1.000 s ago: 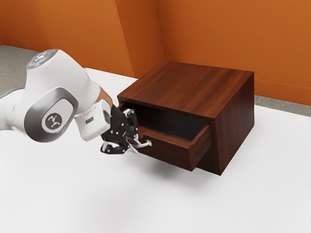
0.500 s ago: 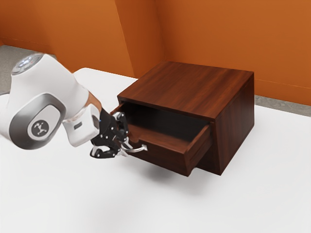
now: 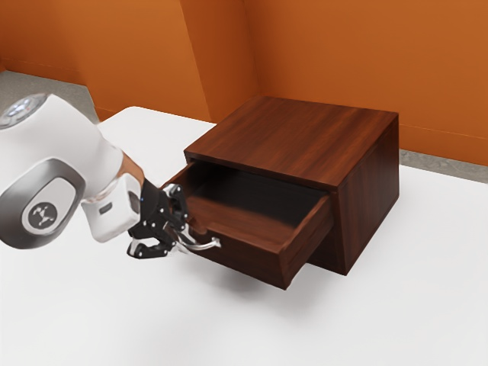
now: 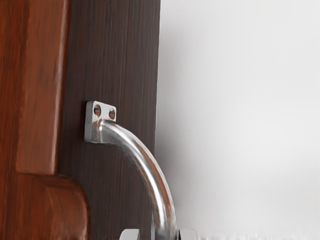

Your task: Pull the drawer handle with one arm to open the drawer

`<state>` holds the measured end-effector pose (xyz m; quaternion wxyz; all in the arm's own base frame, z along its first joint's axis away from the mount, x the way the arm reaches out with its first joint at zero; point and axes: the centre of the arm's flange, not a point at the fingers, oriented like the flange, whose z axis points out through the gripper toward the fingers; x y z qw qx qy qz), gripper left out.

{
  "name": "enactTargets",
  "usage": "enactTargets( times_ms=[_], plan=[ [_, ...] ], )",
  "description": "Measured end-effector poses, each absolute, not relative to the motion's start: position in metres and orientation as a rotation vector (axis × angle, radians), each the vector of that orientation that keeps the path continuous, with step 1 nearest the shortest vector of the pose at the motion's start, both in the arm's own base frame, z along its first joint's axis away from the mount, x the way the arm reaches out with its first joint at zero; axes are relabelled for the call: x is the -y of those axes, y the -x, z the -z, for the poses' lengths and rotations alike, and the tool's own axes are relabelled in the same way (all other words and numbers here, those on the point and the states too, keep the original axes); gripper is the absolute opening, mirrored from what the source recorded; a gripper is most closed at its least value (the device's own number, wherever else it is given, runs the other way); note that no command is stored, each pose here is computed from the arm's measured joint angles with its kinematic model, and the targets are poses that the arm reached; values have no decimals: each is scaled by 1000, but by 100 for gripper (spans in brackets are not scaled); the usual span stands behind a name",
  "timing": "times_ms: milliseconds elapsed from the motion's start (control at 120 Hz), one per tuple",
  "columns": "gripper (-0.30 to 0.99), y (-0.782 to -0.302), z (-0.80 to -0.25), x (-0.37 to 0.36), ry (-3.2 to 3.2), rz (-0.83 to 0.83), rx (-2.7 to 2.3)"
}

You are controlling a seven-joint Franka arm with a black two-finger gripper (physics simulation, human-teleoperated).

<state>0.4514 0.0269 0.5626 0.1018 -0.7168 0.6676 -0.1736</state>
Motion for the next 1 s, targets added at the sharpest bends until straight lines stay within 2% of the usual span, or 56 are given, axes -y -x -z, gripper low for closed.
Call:
enactTargets(
  times_ms=[558,725,917,1000],
  plan=[
    [3,-433,-556,-12,2108,498,-1986],
    [3,-424,-570,-10,2088,529,-1975],
    [38,-412,-639,-17,2026,512,-1945],
    [48,-412,-653,-59,2146,455,-1906]
  ],
)
